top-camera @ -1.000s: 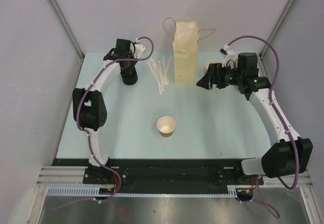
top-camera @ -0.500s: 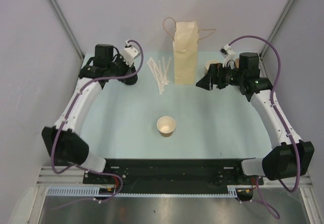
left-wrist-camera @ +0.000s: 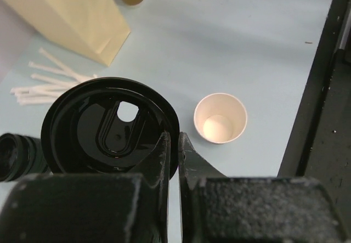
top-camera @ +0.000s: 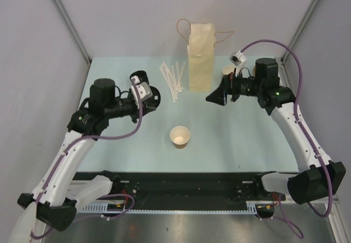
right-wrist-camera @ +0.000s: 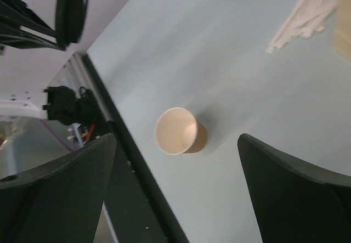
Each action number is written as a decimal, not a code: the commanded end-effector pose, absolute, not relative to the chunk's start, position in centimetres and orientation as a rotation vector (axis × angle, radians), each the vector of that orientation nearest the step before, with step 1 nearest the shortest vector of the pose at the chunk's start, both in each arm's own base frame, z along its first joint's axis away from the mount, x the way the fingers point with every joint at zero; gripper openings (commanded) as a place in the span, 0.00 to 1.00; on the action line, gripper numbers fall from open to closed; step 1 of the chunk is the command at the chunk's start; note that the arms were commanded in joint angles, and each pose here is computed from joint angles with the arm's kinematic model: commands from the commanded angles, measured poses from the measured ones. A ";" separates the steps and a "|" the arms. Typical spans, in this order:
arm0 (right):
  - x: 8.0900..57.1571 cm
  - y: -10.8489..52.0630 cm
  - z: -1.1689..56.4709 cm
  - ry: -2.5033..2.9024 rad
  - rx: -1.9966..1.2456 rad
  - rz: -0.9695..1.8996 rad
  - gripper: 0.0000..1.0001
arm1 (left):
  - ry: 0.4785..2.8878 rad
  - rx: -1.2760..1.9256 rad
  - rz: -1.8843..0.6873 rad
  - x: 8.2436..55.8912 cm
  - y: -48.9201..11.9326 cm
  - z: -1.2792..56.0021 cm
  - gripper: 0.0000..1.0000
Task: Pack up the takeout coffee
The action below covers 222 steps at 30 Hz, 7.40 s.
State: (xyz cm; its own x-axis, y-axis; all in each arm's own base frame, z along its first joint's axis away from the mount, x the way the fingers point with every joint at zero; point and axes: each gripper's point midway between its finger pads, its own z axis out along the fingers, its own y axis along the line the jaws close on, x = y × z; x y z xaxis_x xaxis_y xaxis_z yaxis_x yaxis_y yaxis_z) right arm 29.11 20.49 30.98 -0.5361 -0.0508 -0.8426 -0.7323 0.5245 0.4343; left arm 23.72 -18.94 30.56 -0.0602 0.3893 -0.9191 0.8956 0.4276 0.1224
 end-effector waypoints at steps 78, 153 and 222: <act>20.7 33.4 43.6 1.636 -0.794 2.187 0.00 | 1.215 1.069 -0.820 19.4 -25.3 36.0 0.13; 20.8 34.4 14.4 1.994 -1.910 0.208 0.03 | 2.081 -0.139 -0.960 26.5 -10.2 21.4 0.95; 19.7 34.6 12.5 2.048 -1.958 0.266 0.11 | 2.079 -0.151 -0.971 26.5 -10.1 20.9 0.94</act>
